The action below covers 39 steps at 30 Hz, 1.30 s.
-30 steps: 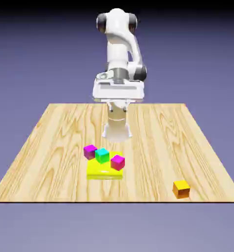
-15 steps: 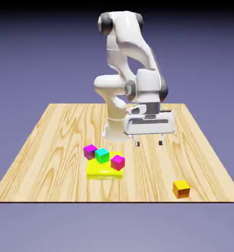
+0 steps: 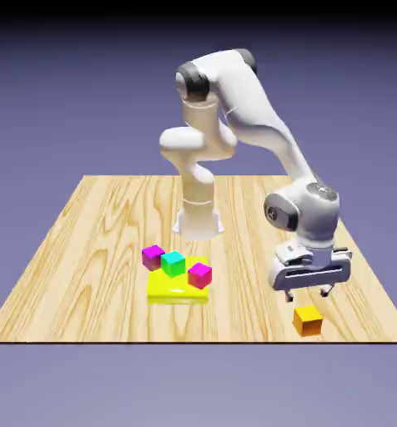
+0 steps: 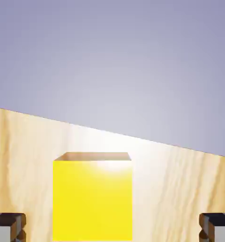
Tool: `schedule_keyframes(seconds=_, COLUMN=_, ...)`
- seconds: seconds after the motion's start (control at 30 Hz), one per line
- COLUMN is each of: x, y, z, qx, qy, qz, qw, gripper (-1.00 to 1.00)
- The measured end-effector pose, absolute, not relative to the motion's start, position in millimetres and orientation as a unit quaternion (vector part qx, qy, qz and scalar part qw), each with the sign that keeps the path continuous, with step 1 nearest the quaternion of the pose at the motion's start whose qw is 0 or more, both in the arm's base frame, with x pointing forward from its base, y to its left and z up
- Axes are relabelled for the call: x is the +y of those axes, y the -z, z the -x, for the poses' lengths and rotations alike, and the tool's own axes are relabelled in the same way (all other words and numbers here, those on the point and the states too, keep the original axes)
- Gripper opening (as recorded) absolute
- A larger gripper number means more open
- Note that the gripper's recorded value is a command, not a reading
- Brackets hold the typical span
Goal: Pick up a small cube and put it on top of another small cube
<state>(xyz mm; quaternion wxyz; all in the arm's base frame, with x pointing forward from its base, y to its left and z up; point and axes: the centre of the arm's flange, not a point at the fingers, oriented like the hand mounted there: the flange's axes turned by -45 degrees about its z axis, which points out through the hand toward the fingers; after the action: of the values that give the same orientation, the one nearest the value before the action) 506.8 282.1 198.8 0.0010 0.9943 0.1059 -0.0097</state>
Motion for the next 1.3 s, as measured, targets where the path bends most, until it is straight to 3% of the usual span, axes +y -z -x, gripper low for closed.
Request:
schedule_keyframes(seconds=0.13, x=282, y=-132, z=-506, qx=0.106, qy=0.010, qz=-0.994, qw=0.001, gripper=0.00)
schedule_keyframes(seconds=0.17, x=282, y=-129, z=-506, qx=0.106, qy=0.010, qz=-0.994, qw=0.001, gripper=-1.00)
schedule_keyframes(seconds=0.23, x=282, y=-129, z=-506, qx=0.106, qy=0.010, qz=-0.994, qw=0.001, gripper=-1.00)
schedule_keyframes(seconds=0.37, x=282, y=-195, z=-507, qx=0.106, qy=0.010, qz=-0.994, qw=0.000, gripper=-1.00)
schedule_keyframes(seconds=0.73, x=68, y=-262, z=-483, qx=-0.089, qy=0.012, qz=-0.995, qw=0.052, gripper=-1.00)
schedule_keyframes(seconds=1.03, x=-68, y=-300, z=-395, qx=-0.265, qy=0.015, qz=-0.963, qw=0.042, gripper=-1.00)
schedule_keyframes(seconds=1.3, x=-134, y=-308, z=-295, qx=-0.406, qy=0.009, qz=-0.914, qw=-0.005, gripper=-1.00)
